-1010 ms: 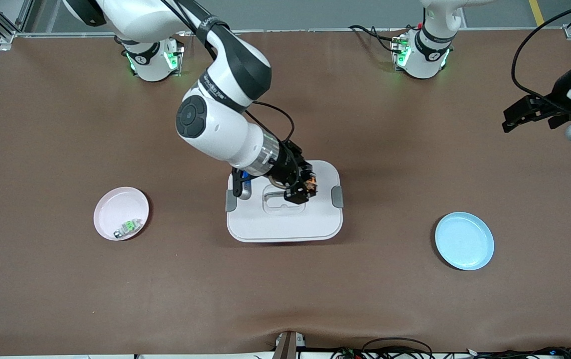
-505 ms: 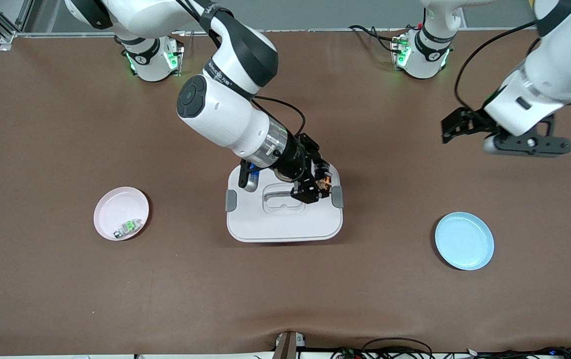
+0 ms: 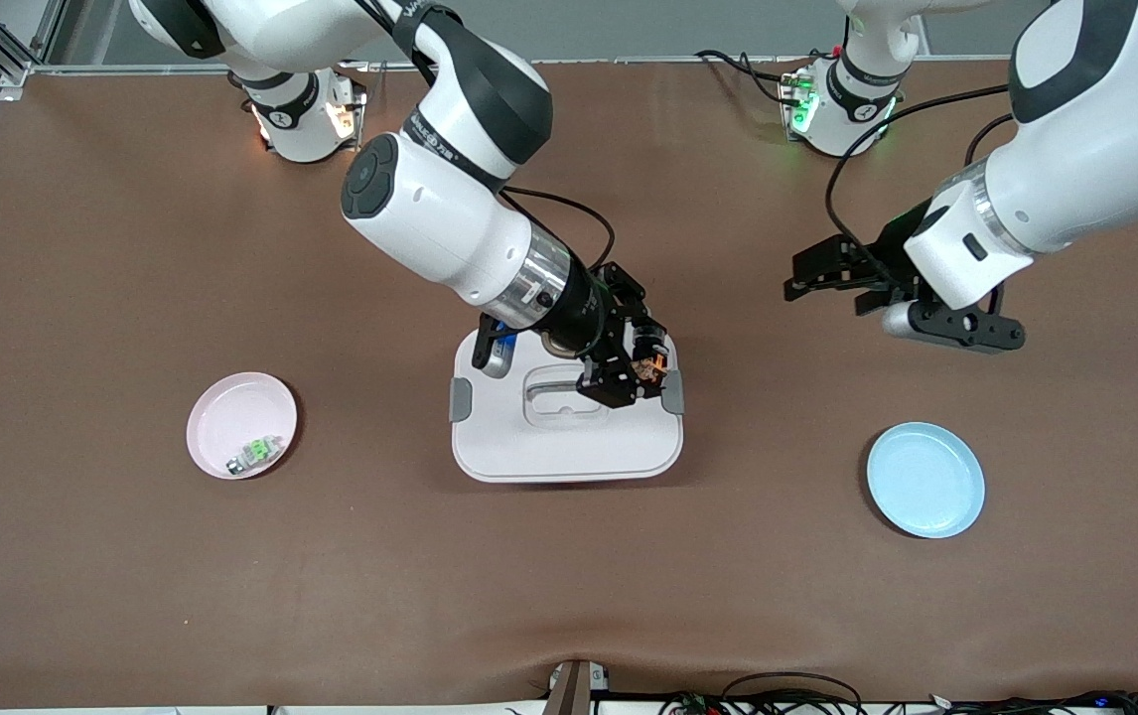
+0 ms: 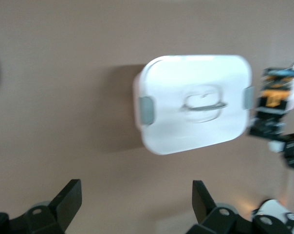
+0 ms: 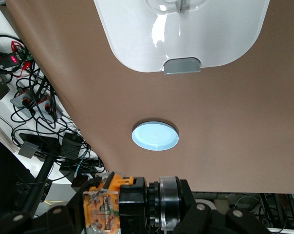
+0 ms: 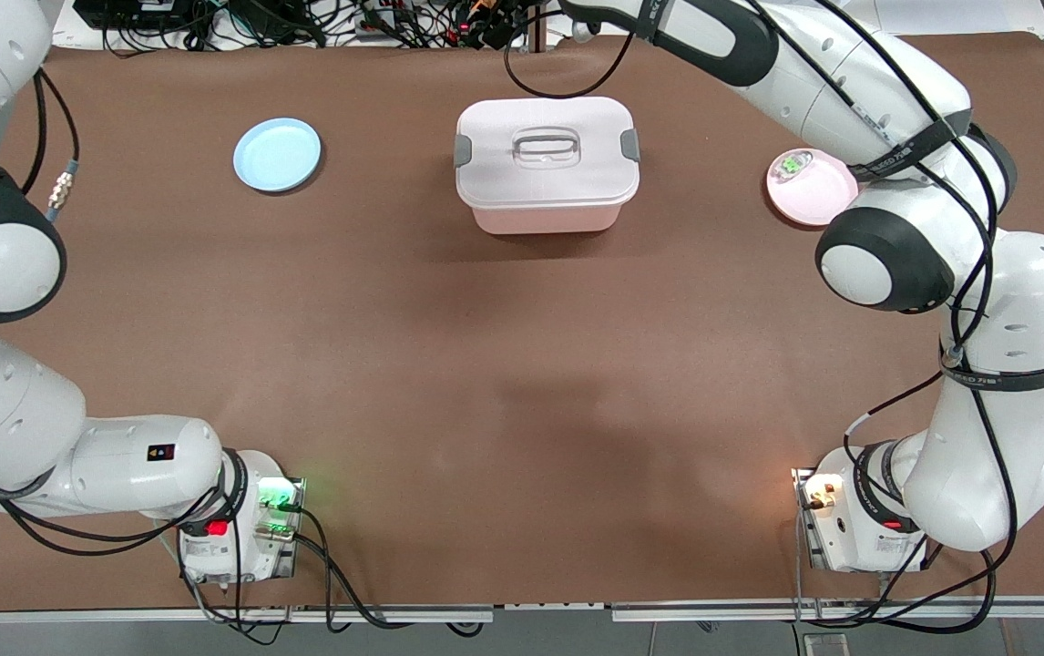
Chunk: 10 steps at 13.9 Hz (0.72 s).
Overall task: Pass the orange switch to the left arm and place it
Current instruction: 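Hold the switch with the right gripper while the left gripper approaches it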
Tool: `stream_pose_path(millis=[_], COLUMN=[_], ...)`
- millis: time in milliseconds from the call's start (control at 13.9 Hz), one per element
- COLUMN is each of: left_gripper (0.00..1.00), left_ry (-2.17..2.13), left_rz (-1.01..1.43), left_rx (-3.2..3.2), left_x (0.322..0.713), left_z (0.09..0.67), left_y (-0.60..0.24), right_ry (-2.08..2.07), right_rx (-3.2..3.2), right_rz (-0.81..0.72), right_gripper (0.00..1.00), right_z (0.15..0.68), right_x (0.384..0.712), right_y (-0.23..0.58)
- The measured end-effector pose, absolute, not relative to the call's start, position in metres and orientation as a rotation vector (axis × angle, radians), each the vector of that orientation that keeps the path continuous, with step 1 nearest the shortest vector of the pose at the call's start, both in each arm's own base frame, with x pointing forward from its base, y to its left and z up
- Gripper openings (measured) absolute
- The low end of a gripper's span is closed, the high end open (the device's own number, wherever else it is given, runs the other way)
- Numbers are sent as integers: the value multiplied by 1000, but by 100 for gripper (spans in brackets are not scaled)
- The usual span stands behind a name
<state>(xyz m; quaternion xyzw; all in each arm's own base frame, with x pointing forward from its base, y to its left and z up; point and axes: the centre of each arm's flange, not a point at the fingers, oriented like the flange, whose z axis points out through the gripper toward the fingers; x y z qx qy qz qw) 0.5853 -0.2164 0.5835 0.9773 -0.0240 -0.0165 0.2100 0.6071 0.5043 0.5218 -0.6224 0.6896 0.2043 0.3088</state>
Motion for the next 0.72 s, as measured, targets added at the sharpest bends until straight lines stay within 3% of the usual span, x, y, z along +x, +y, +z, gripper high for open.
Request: stream_pose_path(millis=[722], left_gripper=[100], left_ry=[-110], left_rz=[195], left_rx=[2447], left_x=[613], left_z=[564], left_y=[-293], right_ry=[1816], right_rx=[-1618], right_rz=[533], right_gripper=[73], right_z=[524], right_x=[609], right_y=[505])
